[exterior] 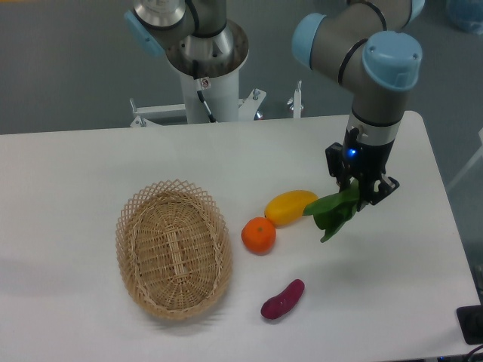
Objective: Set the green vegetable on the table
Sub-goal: 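Hold the green bok choy in the gripper and shift it slightly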
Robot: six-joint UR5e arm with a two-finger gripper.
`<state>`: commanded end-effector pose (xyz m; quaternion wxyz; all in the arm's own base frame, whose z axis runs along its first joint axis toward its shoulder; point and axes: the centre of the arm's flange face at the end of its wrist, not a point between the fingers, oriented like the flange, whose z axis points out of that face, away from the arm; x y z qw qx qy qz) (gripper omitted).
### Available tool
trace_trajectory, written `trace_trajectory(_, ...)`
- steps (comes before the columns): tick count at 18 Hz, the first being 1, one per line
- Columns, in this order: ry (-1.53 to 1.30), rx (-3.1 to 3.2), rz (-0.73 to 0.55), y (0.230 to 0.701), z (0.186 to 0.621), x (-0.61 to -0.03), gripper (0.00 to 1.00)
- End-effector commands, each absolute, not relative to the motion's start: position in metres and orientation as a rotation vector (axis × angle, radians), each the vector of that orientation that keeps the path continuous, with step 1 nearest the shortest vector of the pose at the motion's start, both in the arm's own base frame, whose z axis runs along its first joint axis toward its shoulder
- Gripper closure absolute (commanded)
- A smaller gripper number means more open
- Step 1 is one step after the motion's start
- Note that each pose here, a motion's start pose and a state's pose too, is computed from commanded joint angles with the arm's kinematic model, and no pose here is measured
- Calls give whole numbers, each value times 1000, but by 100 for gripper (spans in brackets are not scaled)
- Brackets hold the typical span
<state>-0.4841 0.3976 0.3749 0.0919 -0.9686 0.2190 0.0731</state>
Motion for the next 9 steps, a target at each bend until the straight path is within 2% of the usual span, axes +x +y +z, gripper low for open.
trace_trajectory(9, 714, -2881, 177, 390, 357, -481, 55)
